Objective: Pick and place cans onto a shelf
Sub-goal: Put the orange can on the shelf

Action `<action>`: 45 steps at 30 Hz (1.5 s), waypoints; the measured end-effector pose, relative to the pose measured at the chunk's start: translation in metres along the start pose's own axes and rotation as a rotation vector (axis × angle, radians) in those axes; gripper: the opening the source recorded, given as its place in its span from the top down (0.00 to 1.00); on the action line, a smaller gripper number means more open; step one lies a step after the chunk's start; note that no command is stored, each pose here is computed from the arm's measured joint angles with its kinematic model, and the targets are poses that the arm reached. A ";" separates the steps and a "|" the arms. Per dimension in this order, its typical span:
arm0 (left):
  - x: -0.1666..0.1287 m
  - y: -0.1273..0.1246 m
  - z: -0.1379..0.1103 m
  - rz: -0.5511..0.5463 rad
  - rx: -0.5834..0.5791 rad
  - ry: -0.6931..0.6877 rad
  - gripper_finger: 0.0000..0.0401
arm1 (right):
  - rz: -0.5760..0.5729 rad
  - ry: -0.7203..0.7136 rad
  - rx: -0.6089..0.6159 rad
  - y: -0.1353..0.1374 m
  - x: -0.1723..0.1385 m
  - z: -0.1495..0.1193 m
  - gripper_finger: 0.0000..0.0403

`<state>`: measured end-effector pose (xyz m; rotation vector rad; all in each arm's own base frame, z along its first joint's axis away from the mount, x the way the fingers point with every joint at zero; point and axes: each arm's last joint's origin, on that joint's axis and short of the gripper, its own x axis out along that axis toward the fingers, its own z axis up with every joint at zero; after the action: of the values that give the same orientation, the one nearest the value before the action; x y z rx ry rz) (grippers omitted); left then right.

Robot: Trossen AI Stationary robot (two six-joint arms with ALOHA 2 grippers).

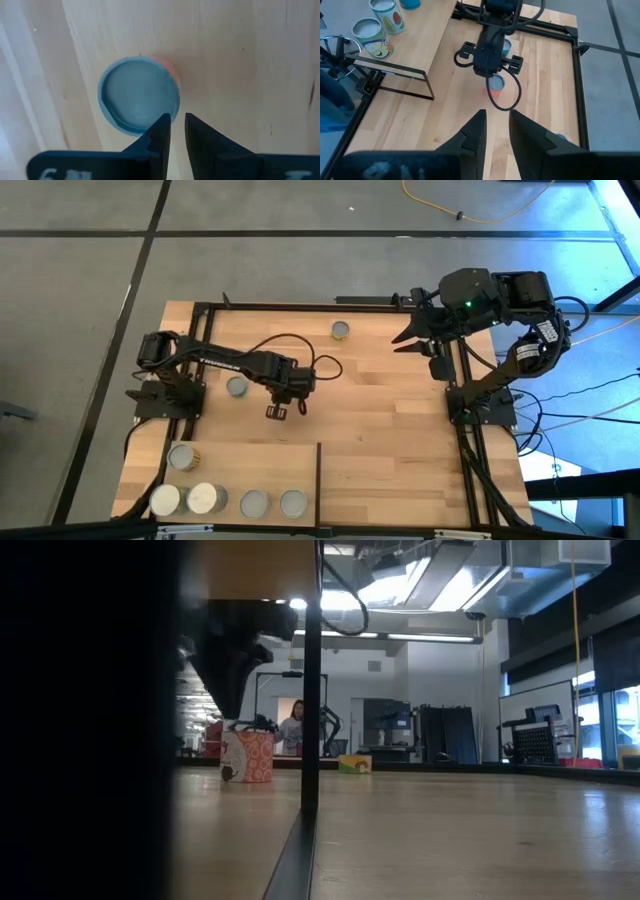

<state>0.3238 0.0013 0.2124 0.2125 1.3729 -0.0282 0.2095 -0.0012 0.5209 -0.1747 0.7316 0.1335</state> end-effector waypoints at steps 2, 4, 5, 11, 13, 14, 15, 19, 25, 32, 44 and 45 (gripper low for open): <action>0.003 0.002 -0.003 -0.014 0.011 0.009 0.88 | 0.000 0.000 0.000 0.000 0.000 0.000 0.79; 0.006 0.005 -0.005 -0.020 0.009 0.018 0.88 | 0.000 0.000 0.000 0.000 0.000 0.000 0.79; 0.008 0.006 -0.007 -0.020 0.005 0.023 0.88 | 0.000 0.000 0.000 0.000 0.000 0.000 0.79; 0.013 0.010 -0.011 -0.076 -0.006 0.022 0.88 | 0.000 0.000 0.003 0.000 0.000 0.000 0.79; 0.013 0.010 -0.011 -0.080 0.011 0.015 0.88 | 0.000 0.000 0.002 0.000 0.000 0.000 0.79; 0.013 0.010 -0.011 -0.080 0.022 0.014 0.88 | 0.000 0.000 0.002 0.000 0.000 0.000 0.79; 0.013 0.010 -0.011 -0.080 0.034 0.011 0.88 | 0.000 0.000 0.002 0.000 0.000 0.000 0.79; 0.013 0.011 -0.009 -0.080 0.067 -0.007 0.88 | 0.000 -0.001 0.002 0.000 0.000 0.000 0.79; 0.013 0.011 -0.009 -0.078 0.091 -0.016 0.88 | 0.000 0.000 0.002 0.000 0.000 0.000 0.79; 0.012 0.004 -0.007 -0.079 0.164 -0.020 0.88 | 0.000 -0.001 0.002 0.000 0.000 0.000 0.79; 0.009 -0.009 -0.002 0.006 0.342 -0.044 0.88 | 0.000 0.000 0.002 0.000 0.000 0.000 0.79; 0.009 -0.009 -0.001 0.007 0.342 -0.054 0.88 | 0.000 0.000 0.002 0.000 0.000 0.000 0.79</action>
<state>0.3229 -0.0065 0.2025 0.4988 1.3072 -0.2621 0.2097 -0.0012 0.5208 -0.1731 0.7313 0.1329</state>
